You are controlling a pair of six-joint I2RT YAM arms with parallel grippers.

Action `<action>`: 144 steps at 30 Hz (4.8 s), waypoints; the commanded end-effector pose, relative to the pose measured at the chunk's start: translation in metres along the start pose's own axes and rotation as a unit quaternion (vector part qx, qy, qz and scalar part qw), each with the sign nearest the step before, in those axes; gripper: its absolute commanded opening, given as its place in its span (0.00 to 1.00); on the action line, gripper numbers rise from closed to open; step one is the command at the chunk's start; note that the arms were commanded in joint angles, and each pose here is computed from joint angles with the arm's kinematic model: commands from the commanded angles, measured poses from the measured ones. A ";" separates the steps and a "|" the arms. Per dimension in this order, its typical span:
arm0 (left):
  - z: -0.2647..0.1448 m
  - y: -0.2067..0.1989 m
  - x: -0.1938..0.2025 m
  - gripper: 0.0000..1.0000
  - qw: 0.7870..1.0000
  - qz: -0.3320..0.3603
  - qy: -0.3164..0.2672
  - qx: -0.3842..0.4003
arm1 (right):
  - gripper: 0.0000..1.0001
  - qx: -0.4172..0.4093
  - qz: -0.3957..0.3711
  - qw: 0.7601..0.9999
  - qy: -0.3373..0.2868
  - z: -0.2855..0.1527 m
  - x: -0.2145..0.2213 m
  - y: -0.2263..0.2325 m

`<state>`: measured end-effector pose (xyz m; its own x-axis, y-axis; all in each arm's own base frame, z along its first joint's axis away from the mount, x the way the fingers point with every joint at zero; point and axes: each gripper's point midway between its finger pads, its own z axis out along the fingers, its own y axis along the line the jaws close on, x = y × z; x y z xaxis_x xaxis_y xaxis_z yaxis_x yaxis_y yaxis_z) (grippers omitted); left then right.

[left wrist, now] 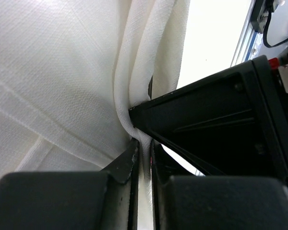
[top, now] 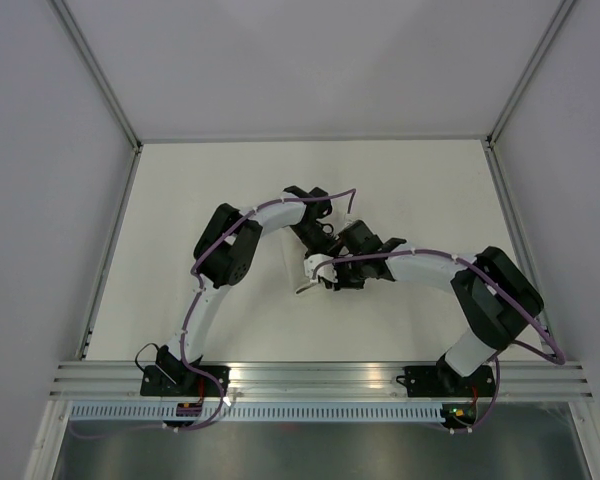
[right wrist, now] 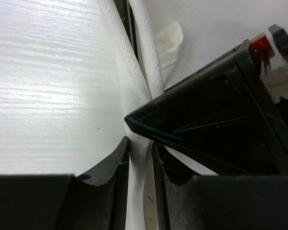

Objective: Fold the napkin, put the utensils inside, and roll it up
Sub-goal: Roll the napkin with the utensil

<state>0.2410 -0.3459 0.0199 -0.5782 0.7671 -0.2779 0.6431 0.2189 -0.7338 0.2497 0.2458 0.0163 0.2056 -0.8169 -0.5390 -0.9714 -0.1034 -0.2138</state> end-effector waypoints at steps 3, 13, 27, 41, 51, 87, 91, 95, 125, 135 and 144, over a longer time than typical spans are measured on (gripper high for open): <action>-0.010 -0.002 -0.029 0.13 0.999 -0.005 -0.042 -0.013 | 0.20 -0.083 0.053 0.995 -0.003 -0.002 0.006 0.011; -0.037 -0.026 -0.065 0.32 0.993 0.011 -0.113 -0.026 | 0.19 -0.131 0.089 0.987 -0.018 -0.002 0.009 0.011; -0.148 0.010 -0.082 0.32 0.933 -0.088 -0.303 -0.175 | 0.17 -0.186 0.125 0.974 -0.019 0.002 0.017 0.011; -0.235 -0.036 -0.056 0.30 0.752 0.030 -0.491 -0.440 | 0.16 -0.256 0.200 0.946 -0.002 0.009 0.035 0.001; -0.184 -0.078 -0.043 0.32 0.660 0.215 -0.457 -0.556 | 0.16 -0.280 0.243 0.929 0.012 0.017 0.039 -0.012; -0.006 -0.009 -0.029 0.53 0.691 0.418 -0.163 -0.567 | 0.16 -0.335 0.314 0.887 0.056 0.031 0.055 -0.015; 0.005 -0.002 -0.020 0.53 0.721 0.410 -0.138 -0.541 | 0.16 -0.340 0.317 0.884 0.058 0.031 0.055 -0.014; 0.015 0.005 -0.010 0.48 0.752 0.389 -0.116 -0.519 | 0.16 -0.348 0.317 0.881 0.057 0.031 0.055 -0.014; 0.051 0.008 0.031 0.02 0.929 0.247 -0.042 -0.274 | 0.59 -0.269 0.334 0.903 -0.016 -0.003 0.021 -0.061; 0.053 0.002 0.035 0.02 0.953 0.213 -0.035 -0.215 | 0.60 -0.185 0.408 0.886 -0.122 -0.048 0.014 -0.117; 0.048 0.000 0.034 0.02 0.974 0.159 -0.036 -0.157 | 0.59 -0.105 0.452 0.855 -0.230 -0.114 0.038 -0.155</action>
<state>0.2466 -0.3829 0.0217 -0.1728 0.6918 -0.7011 0.9849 0.1184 -0.1260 0.3824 0.1738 0.0802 -0.7003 -0.4247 -0.5737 -0.7114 0.3489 0.6101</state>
